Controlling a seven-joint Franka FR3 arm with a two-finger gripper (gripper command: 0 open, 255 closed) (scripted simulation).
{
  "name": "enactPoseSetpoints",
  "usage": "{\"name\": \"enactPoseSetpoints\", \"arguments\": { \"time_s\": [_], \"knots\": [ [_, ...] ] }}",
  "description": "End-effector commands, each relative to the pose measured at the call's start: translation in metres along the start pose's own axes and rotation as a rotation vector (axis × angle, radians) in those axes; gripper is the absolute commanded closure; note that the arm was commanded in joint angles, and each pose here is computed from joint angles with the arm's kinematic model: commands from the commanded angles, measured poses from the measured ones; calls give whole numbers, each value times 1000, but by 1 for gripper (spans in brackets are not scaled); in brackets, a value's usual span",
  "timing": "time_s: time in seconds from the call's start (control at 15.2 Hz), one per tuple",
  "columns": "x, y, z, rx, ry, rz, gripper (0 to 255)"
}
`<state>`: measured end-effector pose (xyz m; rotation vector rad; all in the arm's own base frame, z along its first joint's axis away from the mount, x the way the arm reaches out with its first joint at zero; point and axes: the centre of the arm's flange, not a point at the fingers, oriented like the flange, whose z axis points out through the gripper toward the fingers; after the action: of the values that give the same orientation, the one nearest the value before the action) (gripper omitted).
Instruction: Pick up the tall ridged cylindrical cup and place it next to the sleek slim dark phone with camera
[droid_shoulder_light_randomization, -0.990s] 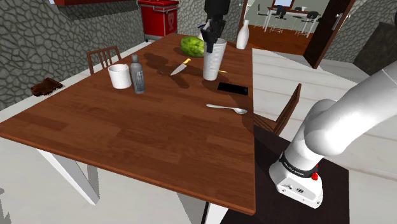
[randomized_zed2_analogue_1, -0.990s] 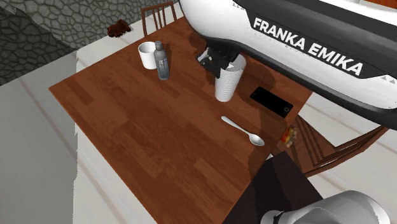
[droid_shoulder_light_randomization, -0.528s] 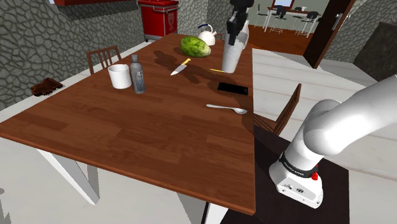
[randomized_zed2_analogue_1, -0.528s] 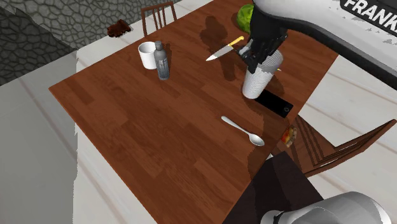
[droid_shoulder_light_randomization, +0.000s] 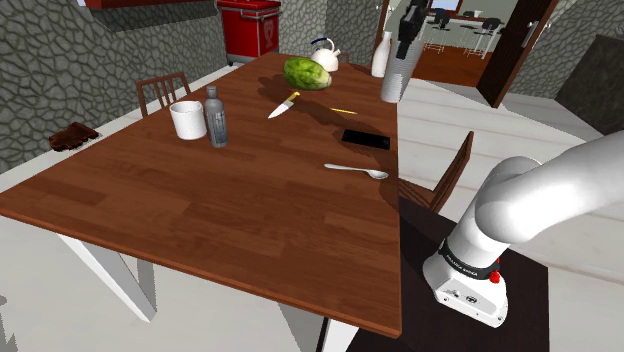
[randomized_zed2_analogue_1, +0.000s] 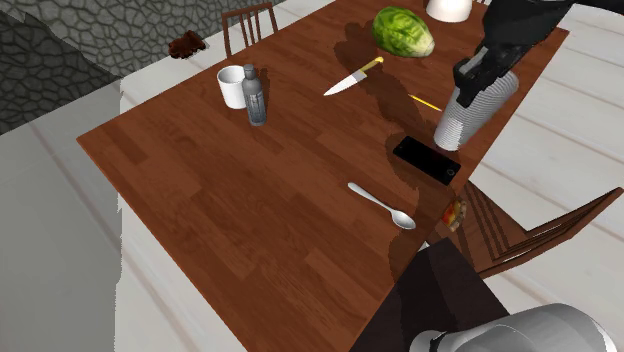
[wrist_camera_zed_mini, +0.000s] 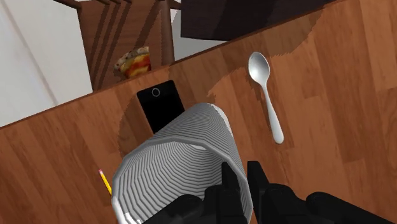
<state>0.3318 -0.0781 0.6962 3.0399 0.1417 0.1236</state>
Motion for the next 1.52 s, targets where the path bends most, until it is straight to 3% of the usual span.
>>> {"name": "enactPoseSetpoints", "arguments": {
  "time_s": [0.0,0.13,1.45],
  "knots": [
    [-16,22,-8,0,0,-1,255],
    [-27,37,-12,0,0,-1,255],
    [-35,27,93,0,0,-1,255]
  ]
}}
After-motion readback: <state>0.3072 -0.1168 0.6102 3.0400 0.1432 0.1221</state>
